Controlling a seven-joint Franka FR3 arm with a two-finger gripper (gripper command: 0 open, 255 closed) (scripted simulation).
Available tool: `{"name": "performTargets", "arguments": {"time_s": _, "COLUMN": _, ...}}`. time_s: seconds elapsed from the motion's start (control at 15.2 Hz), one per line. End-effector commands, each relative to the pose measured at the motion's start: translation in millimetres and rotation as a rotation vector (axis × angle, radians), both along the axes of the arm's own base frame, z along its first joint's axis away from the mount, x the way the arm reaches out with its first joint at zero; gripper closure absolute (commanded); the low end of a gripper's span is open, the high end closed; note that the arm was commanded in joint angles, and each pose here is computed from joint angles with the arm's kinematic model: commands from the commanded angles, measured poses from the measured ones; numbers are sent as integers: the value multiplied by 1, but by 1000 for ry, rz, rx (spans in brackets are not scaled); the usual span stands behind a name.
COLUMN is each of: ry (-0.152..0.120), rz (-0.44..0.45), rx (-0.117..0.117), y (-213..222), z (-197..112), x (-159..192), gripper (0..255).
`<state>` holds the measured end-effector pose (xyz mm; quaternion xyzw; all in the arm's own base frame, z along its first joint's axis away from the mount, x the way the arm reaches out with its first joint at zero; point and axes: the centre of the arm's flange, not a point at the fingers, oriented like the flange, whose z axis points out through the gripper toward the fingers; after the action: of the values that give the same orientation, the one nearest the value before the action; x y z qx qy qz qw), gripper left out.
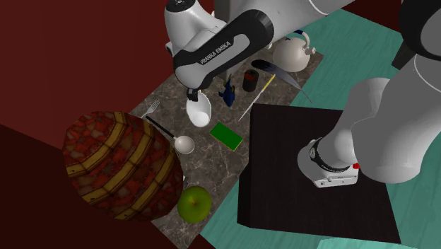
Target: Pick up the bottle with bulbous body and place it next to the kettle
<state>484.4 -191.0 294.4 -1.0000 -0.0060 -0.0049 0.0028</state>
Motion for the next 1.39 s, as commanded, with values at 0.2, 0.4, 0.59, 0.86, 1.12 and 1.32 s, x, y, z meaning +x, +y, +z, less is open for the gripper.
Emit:
{"name": "performTargets", "arguments": {"time_s": 0.2, "ry": 1, "rz": 0, "rx": 0, "y": 0, "z": 0, "x": 0, "gripper": 255}}
{"name": "performTargets", "arguments": {"time_s": 0.4, "ry": 0, "rz": 0, "rx": 0, "y": 0, "z": 5, "x": 0, "gripper": 255}}
{"name": "performTargets", "arguments": {"time_s": 0.59, "ry": 0, "rz": 0, "rx": 0, "y": 0, "z": 21, "x": 0, "gripper": 255}}
{"name": "performTargets", "arguments": {"time_s": 0.86, "ry": 0, "rz": 0, "rx": 0, "y": 0, "z": 42, "x": 0, "gripper": 255}}
{"name": "performTargets", "arguments": {"time_s": 1.12, "ry": 0, "rz": 0, "rx": 0, "y": 0, "z": 63, "x": 0, "gripper": 255}}
{"name": "performTargets", "arguments": {"time_s": 1.32, "ry": 0, "rz": 0, "rx": 0, "y": 0, "z": 79, "x": 0, "gripper": 255}}
